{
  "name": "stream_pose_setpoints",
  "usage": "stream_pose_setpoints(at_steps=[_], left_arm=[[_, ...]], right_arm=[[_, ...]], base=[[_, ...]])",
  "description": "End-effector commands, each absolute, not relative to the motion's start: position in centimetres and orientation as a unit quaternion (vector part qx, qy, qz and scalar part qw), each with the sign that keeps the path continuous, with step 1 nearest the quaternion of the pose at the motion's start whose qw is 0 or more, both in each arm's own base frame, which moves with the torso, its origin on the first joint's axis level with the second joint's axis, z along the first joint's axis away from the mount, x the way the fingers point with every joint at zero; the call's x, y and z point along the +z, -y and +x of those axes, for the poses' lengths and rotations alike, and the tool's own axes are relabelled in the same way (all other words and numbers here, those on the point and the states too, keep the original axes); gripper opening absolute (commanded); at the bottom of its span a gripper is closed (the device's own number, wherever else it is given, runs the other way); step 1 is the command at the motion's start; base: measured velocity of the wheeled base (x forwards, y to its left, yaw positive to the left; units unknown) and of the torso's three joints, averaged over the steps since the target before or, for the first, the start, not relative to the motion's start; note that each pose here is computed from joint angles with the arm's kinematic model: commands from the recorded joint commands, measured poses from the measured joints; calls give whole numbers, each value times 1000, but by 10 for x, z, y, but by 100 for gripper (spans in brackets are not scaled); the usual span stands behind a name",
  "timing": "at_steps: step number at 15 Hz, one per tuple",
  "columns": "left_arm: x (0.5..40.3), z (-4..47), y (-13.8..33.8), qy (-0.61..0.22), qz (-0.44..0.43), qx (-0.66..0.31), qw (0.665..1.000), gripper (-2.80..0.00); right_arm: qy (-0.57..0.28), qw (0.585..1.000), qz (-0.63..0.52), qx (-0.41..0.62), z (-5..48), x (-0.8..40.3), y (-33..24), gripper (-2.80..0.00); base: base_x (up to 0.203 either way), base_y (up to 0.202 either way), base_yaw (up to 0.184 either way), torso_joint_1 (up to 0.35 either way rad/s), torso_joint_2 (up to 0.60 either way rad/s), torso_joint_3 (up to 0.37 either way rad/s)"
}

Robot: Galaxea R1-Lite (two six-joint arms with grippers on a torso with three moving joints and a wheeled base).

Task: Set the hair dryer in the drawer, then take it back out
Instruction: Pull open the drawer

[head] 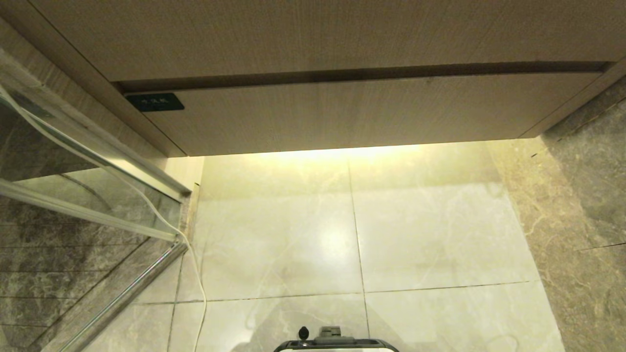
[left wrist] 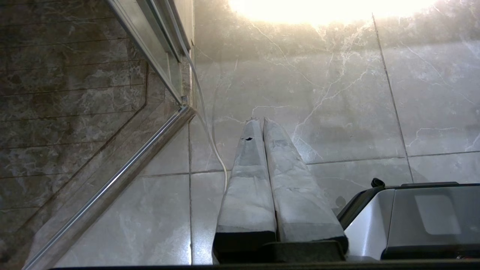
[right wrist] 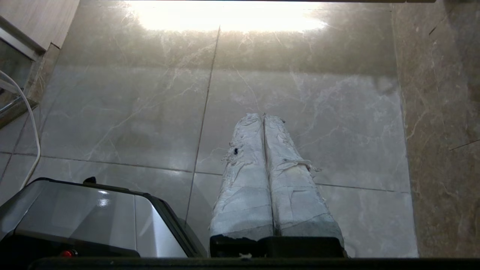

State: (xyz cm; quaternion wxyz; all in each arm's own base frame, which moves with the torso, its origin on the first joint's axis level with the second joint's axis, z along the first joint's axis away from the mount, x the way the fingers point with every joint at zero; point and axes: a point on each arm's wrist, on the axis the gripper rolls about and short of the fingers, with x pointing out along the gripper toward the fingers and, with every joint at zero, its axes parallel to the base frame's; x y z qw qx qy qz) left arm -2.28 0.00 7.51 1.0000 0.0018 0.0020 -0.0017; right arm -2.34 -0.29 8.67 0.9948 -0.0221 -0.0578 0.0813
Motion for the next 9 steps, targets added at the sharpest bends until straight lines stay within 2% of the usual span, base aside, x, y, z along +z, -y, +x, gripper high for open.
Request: stream_pose_setpoints(at_steps=[1,7,9], left_arm=[[75,-23,0,-2,2,-2,1000,-280],[75,-23,0,-2,2,-2,1000,-280],[75,-23,0,-2,2,-2,1000,-280]], right_arm=[[57,995,-19,80,-23,75,3,-280],[54,994,-42,82,-23,75,3,-280],[91,991,-43,85,-33,100,4,-280]], base=[[0,0,0,2,12,36],[0,0,0,4,2,10],[0,0,0,0,0,0]])
